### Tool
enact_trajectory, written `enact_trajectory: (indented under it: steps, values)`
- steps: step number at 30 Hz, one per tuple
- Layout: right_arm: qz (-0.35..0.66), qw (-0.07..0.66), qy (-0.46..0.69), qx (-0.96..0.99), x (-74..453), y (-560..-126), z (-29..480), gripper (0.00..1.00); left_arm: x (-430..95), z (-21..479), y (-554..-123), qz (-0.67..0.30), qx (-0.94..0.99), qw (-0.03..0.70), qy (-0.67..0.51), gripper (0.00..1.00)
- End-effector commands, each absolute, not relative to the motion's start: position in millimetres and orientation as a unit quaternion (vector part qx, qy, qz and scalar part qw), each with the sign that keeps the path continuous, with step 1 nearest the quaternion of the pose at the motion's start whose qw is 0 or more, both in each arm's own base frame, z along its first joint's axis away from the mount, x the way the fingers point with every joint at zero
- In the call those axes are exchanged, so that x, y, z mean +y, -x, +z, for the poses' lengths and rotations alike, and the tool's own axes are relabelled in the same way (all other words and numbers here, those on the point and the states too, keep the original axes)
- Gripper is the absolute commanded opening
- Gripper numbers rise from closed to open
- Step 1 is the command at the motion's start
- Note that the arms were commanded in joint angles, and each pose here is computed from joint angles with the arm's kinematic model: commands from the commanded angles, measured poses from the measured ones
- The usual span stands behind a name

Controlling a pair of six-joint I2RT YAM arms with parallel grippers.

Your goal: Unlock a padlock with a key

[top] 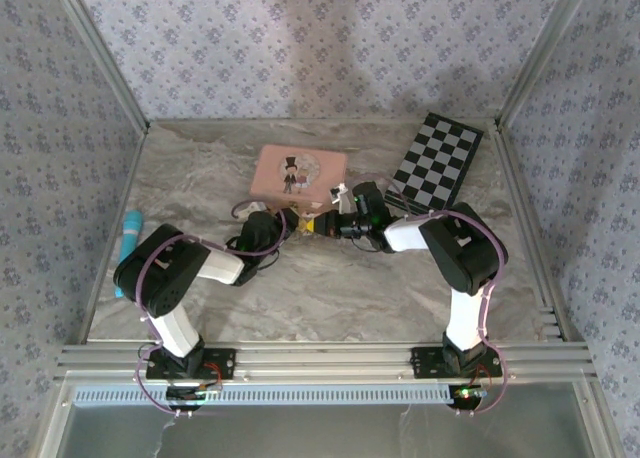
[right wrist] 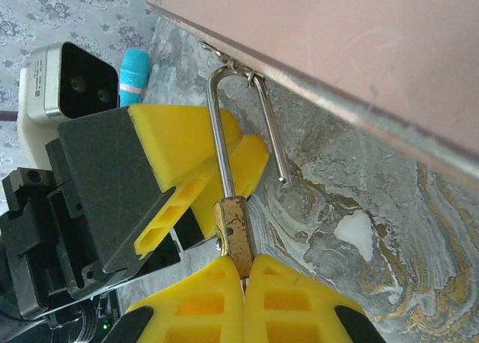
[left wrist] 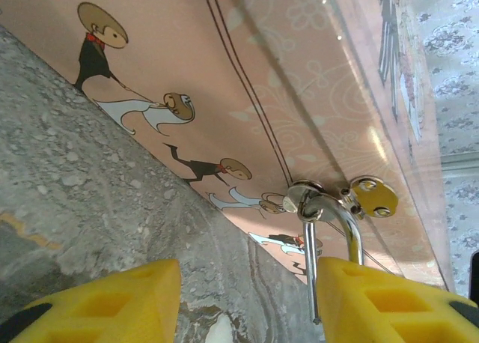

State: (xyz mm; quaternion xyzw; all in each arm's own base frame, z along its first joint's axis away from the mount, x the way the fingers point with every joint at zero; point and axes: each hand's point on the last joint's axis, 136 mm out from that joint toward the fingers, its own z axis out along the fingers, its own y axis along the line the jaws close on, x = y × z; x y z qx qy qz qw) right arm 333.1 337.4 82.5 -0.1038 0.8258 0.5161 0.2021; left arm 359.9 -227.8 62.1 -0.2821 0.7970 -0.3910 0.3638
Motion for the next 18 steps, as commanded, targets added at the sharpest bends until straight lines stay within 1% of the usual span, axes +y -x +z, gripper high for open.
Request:
enact_trajectory:
  steps: [1,9,18]
  values:
    - [0.526,0.19,0.109,0.822,339.6,-327.9,76.1,0.0,-240.8,89.0,-371.6,-0.435,0.766,0.382,0.28,0.51]
    - [0.525,0.188,0.113,0.822,341.0,-329.1,73.2,0.0,-226.3,96.6,-367.3,-0.416,0.764,0.402,0.287,0.51]
    - [0.522,0.182,0.118,0.825,344.5,-326.7,69.8,0.0,-234.6,91.9,-372.6,-0.432,0.759,0.396,0.284,0.48]
